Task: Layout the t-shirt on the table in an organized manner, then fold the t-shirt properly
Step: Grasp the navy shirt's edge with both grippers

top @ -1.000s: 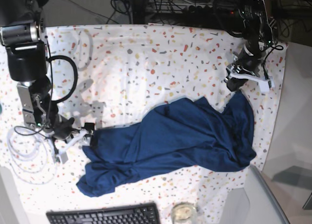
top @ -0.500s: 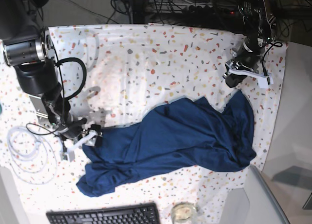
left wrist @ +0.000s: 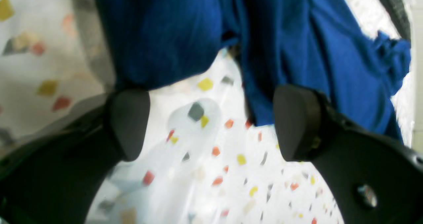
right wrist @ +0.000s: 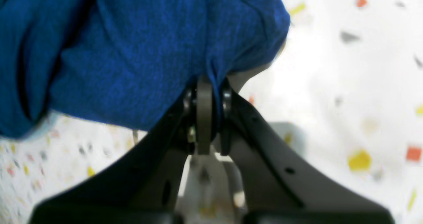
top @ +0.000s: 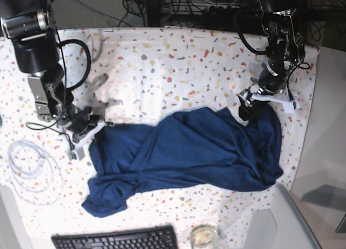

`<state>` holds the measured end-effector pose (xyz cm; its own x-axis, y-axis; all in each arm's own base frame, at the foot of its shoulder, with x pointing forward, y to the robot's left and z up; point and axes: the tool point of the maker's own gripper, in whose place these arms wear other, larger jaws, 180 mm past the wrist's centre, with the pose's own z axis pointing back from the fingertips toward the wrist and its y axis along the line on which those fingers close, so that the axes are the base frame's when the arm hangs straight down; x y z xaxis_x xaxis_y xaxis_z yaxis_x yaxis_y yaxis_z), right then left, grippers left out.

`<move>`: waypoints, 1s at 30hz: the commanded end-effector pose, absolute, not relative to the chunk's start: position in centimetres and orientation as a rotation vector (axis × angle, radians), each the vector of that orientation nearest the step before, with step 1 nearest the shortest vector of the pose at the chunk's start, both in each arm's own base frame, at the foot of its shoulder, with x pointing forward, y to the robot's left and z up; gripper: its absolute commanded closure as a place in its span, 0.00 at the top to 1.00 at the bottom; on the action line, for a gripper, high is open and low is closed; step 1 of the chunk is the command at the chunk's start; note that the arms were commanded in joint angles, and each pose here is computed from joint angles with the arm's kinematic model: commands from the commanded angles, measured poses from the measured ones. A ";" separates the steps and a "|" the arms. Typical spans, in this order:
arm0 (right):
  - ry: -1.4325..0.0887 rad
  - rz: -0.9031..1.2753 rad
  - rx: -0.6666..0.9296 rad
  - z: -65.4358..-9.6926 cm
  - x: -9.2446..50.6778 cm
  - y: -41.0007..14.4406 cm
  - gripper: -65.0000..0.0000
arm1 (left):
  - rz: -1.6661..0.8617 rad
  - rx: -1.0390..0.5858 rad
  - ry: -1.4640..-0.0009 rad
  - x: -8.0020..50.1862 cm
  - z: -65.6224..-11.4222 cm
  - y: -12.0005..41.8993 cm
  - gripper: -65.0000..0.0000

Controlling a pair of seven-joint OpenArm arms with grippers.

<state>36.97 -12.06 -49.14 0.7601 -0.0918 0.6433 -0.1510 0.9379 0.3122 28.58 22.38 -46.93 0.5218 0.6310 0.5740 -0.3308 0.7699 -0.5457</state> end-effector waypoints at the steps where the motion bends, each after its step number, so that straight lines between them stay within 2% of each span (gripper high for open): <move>1: -0.777 0.042 0.369 -47.0 38.7 -12.1 0.00 | 0.590 -0.401 -0.846 29.4 -46.6 22.5 0.86; 4: -0.790 0.073 0.375 -46.0 38.4 -11.7 0.00 | 0.610 -0.390 -0.858 30.3 -46.6 23.6 0.86; 8: -0.785 0.030 0.346 -45.0 37.5 -14.5 0.00 | 0.590 -0.306 -0.934 32.0 -45.6 26.8 0.86; 15: -0.762 0.010 0.288 -44.2 34.6 -18.2 0.00 | 0.565 -0.239 -0.960 35.5 -44.3 30.2 0.86; 22: -0.744 0.017 0.274 -44.8 32.4 -18.7 0.00 | 0.536 -0.272 -1.057 39.5 -40.4 29.6 0.86; 25: -0.735 0.024 0.274 -45.0 31.4 -18.6 0.00 | 0.516 -0.278 -1.070 38.3 -40.3 28.4 0.86; 30: -0.734 0.045 0.276 -44.8 29.7 -18.1 0.00 | 0.491 -0.249 -1.039 33.1 -41.8 27.4 0.86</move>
